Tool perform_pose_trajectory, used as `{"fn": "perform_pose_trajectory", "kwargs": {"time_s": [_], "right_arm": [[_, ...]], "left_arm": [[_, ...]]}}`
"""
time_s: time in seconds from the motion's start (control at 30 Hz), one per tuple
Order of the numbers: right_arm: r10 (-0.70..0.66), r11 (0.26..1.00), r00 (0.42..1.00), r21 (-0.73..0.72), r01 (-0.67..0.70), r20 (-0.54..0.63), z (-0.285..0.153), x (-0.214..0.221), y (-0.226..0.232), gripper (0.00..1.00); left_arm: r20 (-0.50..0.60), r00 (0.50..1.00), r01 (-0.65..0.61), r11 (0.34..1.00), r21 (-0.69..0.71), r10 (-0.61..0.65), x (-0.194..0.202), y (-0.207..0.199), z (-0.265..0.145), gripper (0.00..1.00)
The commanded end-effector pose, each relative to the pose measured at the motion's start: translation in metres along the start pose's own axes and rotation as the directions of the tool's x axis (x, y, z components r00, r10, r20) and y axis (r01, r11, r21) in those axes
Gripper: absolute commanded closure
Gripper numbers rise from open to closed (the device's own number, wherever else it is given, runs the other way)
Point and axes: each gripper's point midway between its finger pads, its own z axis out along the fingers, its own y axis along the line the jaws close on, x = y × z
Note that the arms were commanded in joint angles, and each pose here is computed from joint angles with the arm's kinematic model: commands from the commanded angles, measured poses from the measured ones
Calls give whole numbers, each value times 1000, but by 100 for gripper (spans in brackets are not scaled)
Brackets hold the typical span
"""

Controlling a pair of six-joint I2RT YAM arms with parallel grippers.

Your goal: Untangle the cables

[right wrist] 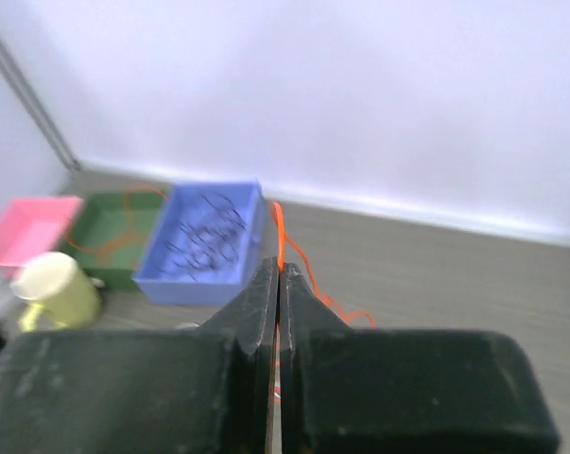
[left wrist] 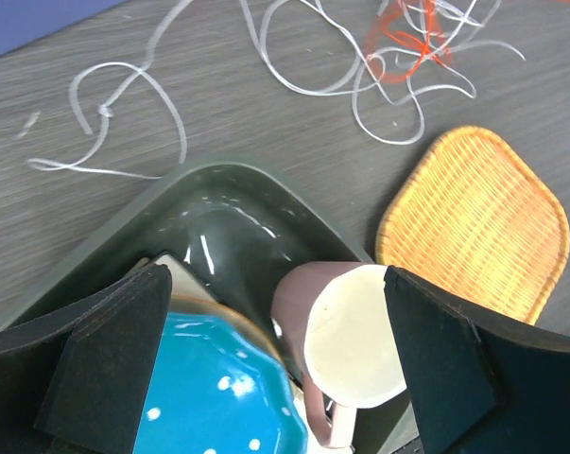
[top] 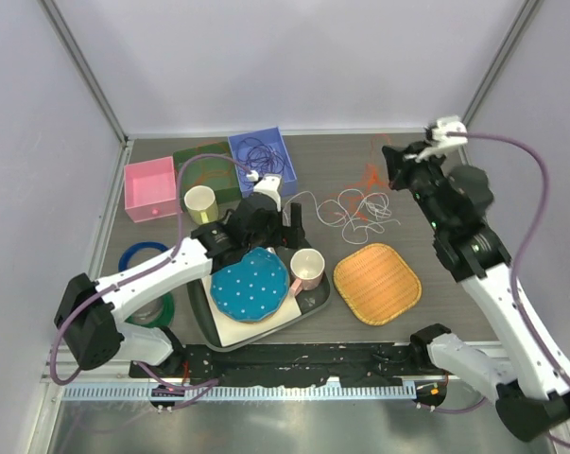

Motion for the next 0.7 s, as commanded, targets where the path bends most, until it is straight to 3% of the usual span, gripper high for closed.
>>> {"fn": "perform_pose_trajectory", "kwargs": {"time_s": [0.0,0.13,0.33,0.47,0.67], "right_arm": [[119,977,964,-199,-71,239,-40,-46,31,99],[175,965,929,-245,-95,327,-75,-60,33,99],[165,972,945,-210,-107,282,-65,-55,29,99],[180,983,963,-70,-169,198,-40,-36,9,99],[228,970,958,40,-238,175,-31,-30,-8,99]], "left_arm": [[58,996,-74,983,170,65,-18,-49,10,0],[90,984,-173,949,262,155,-26,-89,22,0],[108,975,-223,887,404,196,-38,-143,38,0],[153,966,-255,841,477,206,-44,-162,35,0],[256,938,-342,735,585,233,-49,-179,9,0]]}}
